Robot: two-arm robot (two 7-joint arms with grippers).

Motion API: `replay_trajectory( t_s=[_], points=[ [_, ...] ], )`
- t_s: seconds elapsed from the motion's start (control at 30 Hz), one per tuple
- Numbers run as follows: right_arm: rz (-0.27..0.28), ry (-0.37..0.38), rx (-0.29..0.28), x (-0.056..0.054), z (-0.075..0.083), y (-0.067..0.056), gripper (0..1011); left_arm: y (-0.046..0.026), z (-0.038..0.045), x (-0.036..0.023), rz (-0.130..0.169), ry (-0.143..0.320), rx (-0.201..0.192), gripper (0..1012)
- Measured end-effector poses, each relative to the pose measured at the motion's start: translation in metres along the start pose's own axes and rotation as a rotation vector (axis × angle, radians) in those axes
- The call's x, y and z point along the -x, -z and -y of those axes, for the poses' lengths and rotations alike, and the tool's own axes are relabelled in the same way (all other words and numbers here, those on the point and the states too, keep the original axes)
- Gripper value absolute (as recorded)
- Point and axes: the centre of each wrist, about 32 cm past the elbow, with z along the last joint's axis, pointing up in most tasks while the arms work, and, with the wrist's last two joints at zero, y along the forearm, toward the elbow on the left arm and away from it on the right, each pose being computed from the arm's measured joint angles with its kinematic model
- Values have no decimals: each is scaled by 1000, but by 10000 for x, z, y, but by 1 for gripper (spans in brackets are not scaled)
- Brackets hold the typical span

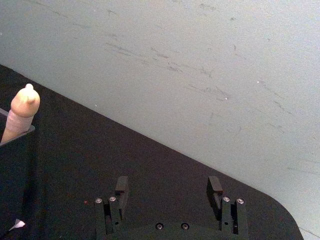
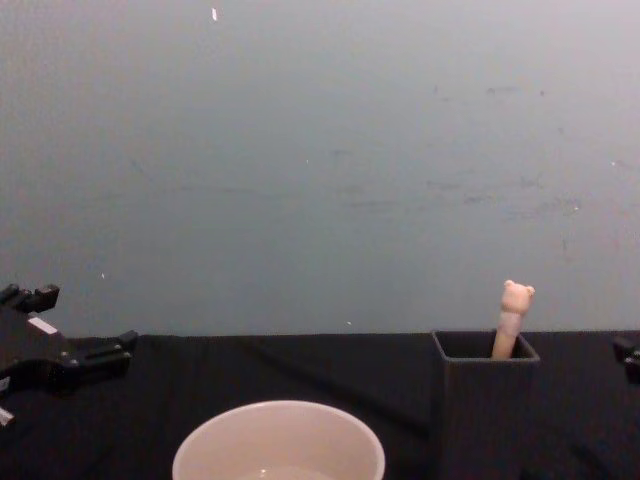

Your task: Pick up the stirring spoon with one hand, stir inside the cup, then place it back in its original position.

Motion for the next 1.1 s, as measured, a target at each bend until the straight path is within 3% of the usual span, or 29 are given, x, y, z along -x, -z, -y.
replay_trajectory(
  t_s=[1.1],
  points=[
    [-9, -3, -1, -19, -16, -16, 1002, 0, 0, 0, 0, 0, 0, 1001]
  ],
)
